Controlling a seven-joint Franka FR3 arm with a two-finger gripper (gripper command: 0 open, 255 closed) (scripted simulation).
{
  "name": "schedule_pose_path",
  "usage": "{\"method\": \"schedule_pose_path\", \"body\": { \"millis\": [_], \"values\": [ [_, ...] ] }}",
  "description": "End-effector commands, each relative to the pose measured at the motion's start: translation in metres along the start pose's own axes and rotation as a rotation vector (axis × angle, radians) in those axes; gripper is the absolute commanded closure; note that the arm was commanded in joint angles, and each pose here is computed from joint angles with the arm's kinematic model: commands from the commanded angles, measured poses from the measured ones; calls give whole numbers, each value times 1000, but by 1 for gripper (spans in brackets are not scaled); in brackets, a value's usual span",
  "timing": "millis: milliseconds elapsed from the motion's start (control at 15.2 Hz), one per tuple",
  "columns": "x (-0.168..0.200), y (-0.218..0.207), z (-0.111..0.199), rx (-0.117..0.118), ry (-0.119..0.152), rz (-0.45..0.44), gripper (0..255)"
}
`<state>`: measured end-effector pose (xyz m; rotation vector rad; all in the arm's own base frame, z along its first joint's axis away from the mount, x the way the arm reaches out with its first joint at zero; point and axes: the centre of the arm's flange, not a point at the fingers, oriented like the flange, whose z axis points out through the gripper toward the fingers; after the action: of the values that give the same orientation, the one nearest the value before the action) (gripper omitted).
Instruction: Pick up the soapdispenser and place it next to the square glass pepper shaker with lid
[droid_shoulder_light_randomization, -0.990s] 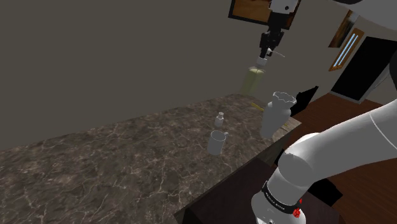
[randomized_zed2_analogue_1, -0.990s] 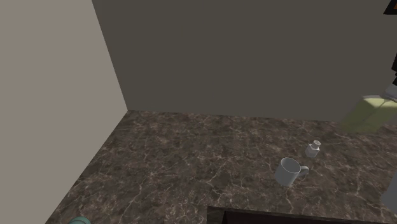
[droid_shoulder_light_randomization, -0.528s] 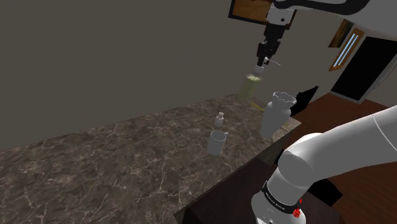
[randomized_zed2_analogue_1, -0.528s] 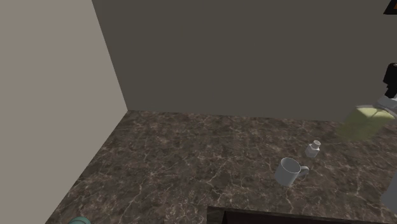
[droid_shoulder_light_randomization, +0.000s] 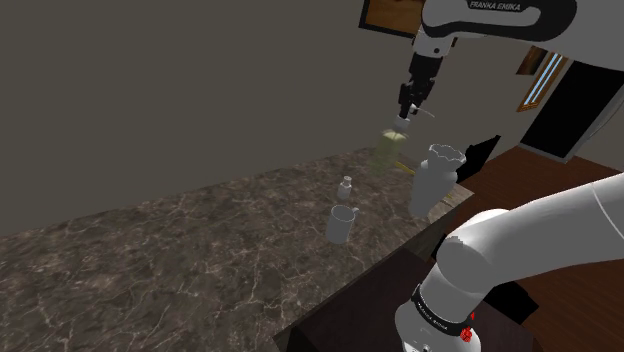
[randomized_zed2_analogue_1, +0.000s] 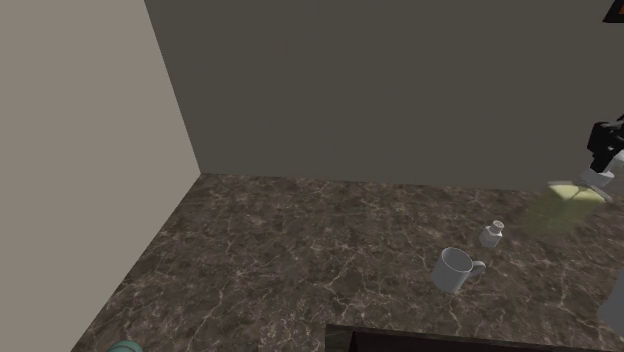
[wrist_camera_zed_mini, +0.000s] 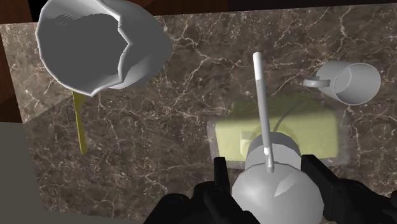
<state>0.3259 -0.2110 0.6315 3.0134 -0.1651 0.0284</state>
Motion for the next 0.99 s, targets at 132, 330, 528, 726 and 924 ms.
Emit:
{"method": "schedule_pose_path", "body": {
  "millis": [132,330,528,726,924],
  "values": [
    [0,-2,20,0,1,0,255],
    [0,-4,36,0,1,0,255],
    [-1,-6,52,0,1,0,255],
    [-1,-8,68,0,1,0,255],
    [-2,-10,83,0,1,0,255]
  ]
}}
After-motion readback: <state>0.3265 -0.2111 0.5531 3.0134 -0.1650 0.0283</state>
